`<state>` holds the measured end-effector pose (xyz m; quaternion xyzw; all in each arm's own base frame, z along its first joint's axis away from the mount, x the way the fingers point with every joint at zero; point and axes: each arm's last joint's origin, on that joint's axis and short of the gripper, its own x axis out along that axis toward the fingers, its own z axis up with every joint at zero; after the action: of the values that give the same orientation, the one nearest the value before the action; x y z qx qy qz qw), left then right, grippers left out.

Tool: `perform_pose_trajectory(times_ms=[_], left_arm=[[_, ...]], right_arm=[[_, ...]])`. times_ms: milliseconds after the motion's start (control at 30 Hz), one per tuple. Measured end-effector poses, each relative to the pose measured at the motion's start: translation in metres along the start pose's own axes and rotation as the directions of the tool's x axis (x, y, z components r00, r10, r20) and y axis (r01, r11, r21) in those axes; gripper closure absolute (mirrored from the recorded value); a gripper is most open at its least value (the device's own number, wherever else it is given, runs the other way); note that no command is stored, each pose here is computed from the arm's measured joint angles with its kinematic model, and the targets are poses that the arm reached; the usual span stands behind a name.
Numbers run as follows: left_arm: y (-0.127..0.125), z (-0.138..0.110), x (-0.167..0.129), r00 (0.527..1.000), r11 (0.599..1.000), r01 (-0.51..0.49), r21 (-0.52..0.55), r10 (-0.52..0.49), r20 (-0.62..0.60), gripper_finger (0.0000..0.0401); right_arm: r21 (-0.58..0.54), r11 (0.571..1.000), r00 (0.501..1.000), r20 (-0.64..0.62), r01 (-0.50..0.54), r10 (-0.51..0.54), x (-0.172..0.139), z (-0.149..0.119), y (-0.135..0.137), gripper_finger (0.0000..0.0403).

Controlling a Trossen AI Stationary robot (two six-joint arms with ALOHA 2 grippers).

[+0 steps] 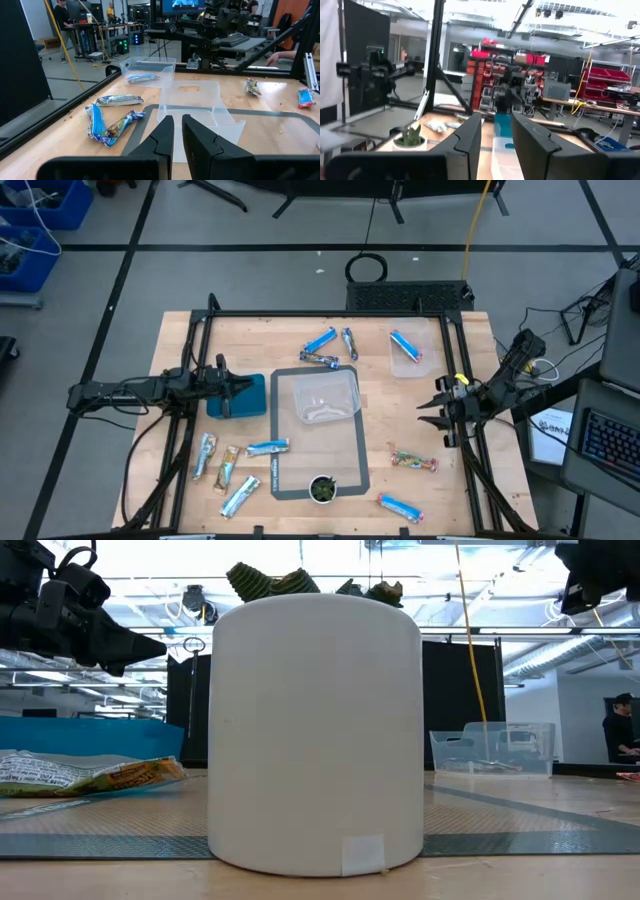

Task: Pick and place Granola Bars by type
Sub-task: Put the red granola bar into the right transparent bin

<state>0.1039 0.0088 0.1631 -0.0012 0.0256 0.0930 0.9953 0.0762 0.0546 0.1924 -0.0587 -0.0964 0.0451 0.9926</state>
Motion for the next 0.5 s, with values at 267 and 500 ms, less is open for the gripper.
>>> perform_pose_trajectory(times_ms=[267,500], left_arm=[[0.0,0.0,0.0,1.0,1.0,0.0,0.0,0.0,-0.001,0.0359],[0.0,0.0,0.0,1.0,1.0,0.001,0.0,-0.001,-0.001,0.0359]], right_arm=[[0.014,0.999,0.998,-0.047,-0.041,0.042,-0.004,0.006,-0.005,0.0305],[0.108,0.986,0.985,-0.104,-0.128,0.139,-0.004,0.001,-0.004,0.0305]])
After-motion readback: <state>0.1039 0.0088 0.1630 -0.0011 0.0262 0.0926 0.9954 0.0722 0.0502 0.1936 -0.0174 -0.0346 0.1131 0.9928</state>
